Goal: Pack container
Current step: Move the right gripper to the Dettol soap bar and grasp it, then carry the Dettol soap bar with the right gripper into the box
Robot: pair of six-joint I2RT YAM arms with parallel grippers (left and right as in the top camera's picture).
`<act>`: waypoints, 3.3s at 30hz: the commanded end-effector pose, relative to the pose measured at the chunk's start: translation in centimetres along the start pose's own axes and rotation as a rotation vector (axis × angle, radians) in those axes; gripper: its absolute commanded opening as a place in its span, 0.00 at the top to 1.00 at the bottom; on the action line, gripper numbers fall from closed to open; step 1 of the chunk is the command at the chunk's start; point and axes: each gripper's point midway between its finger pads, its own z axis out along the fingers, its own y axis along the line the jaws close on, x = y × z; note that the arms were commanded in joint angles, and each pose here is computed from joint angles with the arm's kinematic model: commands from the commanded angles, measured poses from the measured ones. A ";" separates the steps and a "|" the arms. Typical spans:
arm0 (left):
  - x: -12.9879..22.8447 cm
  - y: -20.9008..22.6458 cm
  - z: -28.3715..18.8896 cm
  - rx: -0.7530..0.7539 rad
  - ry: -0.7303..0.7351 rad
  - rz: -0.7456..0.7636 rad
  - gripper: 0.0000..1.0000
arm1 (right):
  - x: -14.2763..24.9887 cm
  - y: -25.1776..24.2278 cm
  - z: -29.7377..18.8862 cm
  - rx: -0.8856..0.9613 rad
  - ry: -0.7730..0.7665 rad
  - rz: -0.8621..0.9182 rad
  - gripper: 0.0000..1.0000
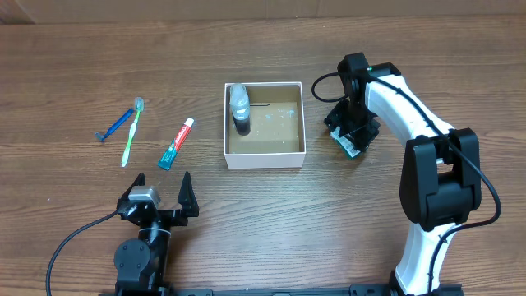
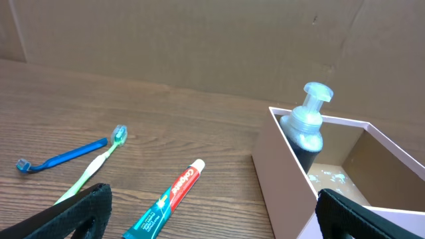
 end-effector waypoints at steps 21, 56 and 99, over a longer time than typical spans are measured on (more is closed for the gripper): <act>0.0 0.0 0.0 0.002 -0.005 0.019 0.00 | -0.8 -3.8 3.4 0.086 -0.033 -0.049 0.00; -0.1 0.0 0.0 0.002 -0.006 0.019 0.00 | -3.3 -1.6 -9.5 -0.032 -0.211 -0.250 0.17; -0.1 0.0 0.0 0.002 -0.006 0.019 0.00 | 9.8 15.3 -12.5 -0.466 -0.216 -0.757 0.17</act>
